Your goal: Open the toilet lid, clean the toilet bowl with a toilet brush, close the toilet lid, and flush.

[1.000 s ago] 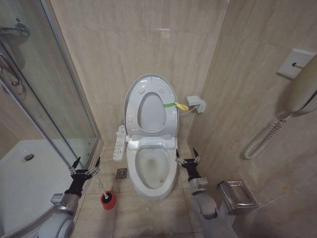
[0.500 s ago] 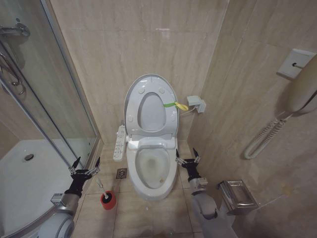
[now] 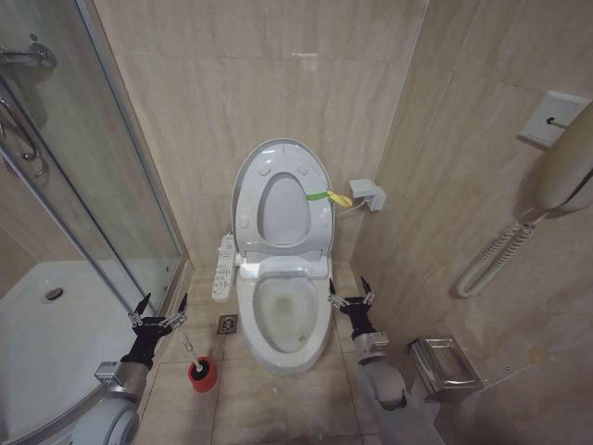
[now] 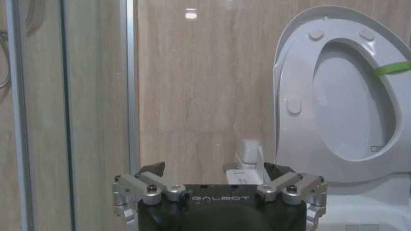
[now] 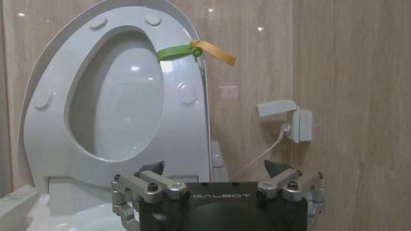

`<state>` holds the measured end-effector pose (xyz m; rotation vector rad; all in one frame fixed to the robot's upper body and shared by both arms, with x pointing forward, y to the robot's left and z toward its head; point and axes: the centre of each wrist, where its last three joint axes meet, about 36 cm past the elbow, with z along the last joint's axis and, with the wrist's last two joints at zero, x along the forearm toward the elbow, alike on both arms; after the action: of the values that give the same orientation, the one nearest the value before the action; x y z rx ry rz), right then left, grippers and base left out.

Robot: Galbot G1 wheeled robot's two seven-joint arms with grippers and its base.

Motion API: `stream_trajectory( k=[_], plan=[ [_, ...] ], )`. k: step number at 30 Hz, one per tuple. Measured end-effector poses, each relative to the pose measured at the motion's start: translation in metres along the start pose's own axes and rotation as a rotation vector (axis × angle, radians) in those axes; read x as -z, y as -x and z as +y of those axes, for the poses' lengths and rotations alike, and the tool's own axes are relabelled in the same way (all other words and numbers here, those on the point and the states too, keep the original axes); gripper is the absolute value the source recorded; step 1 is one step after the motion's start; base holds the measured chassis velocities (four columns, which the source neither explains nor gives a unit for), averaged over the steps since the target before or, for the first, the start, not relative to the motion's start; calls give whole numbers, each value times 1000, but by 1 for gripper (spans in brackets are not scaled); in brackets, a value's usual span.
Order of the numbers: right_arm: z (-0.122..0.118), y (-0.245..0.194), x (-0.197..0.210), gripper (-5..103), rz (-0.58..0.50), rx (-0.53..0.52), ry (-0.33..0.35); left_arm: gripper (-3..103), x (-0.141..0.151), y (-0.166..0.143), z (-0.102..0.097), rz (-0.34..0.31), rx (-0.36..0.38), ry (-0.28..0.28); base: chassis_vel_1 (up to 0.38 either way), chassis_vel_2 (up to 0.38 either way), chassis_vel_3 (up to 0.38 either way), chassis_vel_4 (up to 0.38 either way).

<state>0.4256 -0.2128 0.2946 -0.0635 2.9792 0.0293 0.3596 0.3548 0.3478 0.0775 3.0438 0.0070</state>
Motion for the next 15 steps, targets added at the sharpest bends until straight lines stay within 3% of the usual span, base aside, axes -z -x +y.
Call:
stream_trajectory(
  k=[11, 15],
  plan=[
    [0, 0, 0, 100, 0, 0, 0, 100, 2, 1, -1, 30, 15, -10, 0, 0, 0, 0],
    [0, 0, 0, 100, 0, 0, 0, 100, 17, 3, -6, 170, 74, -51, 0, 0, 0, 0]
  ],
)
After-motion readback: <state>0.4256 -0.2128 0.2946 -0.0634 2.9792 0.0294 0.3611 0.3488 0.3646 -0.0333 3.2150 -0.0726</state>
